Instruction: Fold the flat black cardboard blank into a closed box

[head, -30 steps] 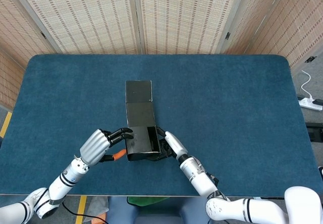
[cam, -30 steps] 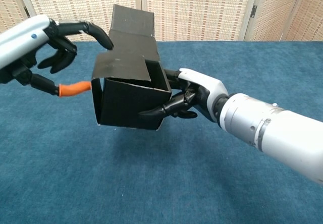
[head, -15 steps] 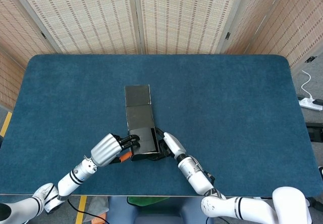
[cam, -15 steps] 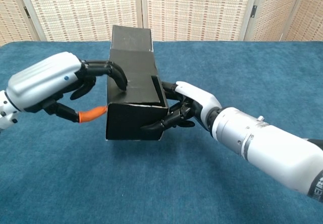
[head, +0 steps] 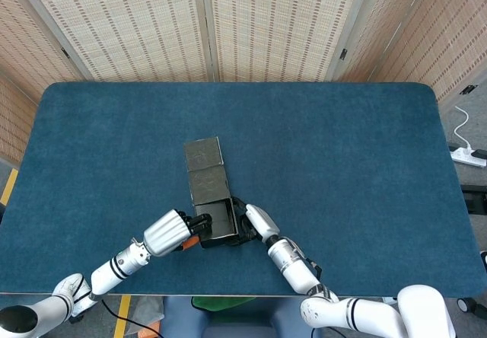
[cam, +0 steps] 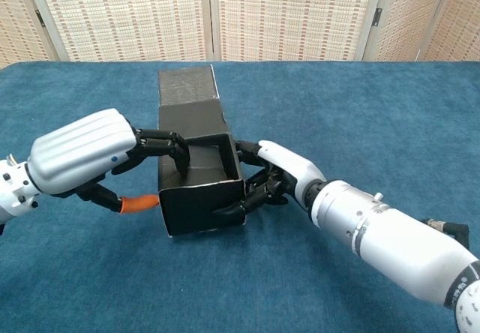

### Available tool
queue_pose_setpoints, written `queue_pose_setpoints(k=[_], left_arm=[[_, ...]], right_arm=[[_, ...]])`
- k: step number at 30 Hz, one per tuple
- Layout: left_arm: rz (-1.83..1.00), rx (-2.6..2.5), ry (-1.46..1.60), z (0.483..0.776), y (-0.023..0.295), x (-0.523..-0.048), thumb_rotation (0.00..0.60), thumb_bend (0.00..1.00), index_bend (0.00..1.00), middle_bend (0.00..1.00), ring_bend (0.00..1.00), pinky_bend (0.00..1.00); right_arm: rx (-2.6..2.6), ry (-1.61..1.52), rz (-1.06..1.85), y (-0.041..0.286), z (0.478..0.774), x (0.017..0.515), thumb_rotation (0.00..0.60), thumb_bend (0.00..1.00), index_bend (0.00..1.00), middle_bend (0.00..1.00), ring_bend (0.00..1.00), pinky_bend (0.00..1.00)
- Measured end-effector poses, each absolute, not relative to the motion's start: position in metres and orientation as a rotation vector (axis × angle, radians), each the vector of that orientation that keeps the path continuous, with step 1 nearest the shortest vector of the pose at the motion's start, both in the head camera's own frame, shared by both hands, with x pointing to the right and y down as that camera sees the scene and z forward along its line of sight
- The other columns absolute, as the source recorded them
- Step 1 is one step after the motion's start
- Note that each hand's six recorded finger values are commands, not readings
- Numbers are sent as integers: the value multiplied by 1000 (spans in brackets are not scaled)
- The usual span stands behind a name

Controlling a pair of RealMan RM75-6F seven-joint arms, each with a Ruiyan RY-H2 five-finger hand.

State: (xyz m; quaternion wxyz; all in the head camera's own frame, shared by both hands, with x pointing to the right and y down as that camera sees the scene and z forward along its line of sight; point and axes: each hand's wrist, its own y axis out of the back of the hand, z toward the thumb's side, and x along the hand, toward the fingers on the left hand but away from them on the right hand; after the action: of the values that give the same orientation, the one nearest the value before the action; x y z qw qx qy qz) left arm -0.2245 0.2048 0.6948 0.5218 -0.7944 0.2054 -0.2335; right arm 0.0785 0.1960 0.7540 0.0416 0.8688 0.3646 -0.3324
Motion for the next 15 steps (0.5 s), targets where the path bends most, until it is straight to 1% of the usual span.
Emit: queue_pose_setpoints(k=[6,15], left_arm=[[-552,-1901,477,695,207,-228,600,320,477,463,836,907],[-589,-1876,411,706,210,-230,600,320,472,453,836,906]], right_arm=[[2658,1113,-1019,198,757,79,600,194,354,494,770,1000],[2681,1095,-1028,203,759,78,600,195,354,494,768,1000]])
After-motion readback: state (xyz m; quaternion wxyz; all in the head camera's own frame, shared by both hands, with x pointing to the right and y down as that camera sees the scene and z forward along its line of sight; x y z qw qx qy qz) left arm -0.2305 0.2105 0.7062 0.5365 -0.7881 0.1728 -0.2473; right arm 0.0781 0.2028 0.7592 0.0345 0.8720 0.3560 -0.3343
